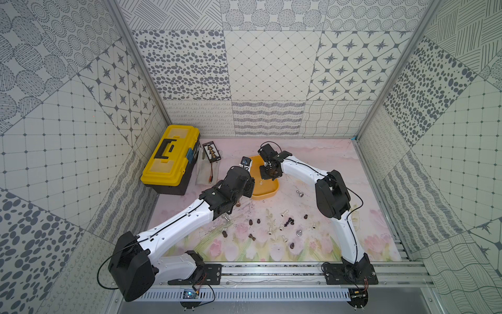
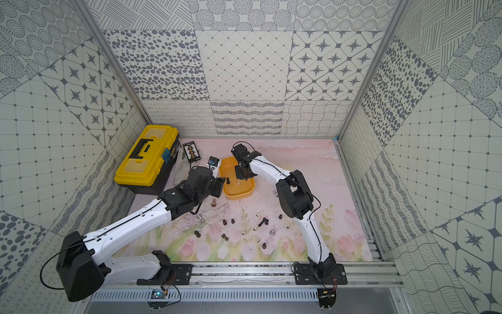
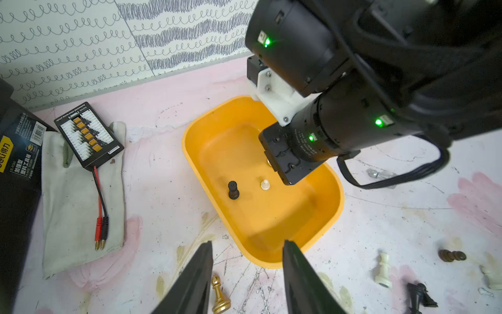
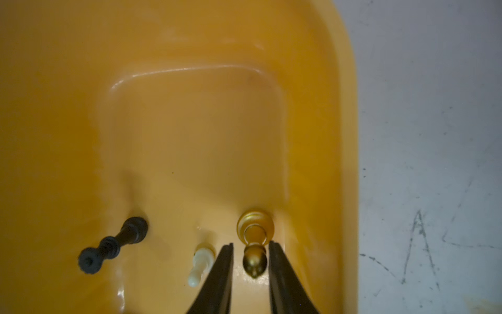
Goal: Put the chess pieces into the storage box
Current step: Place the chess piece in the storage box, then pick up the chess piece at the center of the board.
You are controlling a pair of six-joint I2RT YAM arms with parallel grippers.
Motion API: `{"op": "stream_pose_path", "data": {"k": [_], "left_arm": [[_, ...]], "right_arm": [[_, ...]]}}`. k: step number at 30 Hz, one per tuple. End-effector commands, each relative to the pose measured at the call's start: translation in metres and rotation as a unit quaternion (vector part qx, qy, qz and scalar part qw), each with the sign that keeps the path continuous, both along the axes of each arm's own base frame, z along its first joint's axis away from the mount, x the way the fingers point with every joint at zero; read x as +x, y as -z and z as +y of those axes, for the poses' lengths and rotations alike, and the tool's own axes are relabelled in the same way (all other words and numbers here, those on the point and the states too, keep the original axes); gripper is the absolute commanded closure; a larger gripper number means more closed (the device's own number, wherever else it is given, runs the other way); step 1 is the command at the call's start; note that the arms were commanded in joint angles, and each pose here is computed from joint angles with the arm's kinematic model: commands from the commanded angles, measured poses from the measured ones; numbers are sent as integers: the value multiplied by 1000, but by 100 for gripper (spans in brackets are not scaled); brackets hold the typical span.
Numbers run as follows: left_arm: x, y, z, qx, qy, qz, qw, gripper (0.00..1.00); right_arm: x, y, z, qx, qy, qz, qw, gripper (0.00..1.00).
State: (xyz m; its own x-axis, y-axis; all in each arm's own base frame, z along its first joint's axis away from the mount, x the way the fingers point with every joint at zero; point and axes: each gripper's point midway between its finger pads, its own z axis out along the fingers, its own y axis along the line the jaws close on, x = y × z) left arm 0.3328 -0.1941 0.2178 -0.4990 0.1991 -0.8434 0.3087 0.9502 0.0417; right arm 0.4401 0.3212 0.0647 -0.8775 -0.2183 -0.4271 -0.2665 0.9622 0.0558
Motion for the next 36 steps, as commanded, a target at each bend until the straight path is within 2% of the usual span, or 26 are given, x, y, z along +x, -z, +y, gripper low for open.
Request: {"op": "stream_pose_path", "data": {"k": [1, 9, 13, 17, 19, 24, 28, 31, 36], "left_arm": [[6, -11, -9, -35, 4, -17, 999, 53], [4, -13, -16, -48, 19, -3, 999, 52], [-2, -10, -25, -36, 47, 16, 998, 52], [-13, -8, -42, -21, 81, 13, 996, 52], [-21, -8, -57, -20, 102, 17, 994, 52], [-48, 0, -107, -6, 178, 50, 983, 52], [-86, 22, -151, 30, 263, 81, 961, 52], [-105, 47, -174, 54, 301, 98, 947, 52], [-128, 78, -206, 59, 347, 129, 927, 52]], "right_arm": [[3, -12, 2, 3, 8, -11, 1000, 59], [-13, -73, 5, 69, 10, -28, 997, 57], [-29, -122, -2, 135, 20, -58, 989, 57], [-50, -164, -42, 180, 56, -97, 977, 57], [-64, -176, -78, 187, 84, -115, 972, 56], [-102, -167, -168, 177, 148, -131, 964, 56], [-133, -137, -229, 148, 200, -122, 961, 56], [-150, -124, -251, 147, 221, -121, 956, 56], [-163, -131, -253, 185, 226, -153, 944, 56]]}}
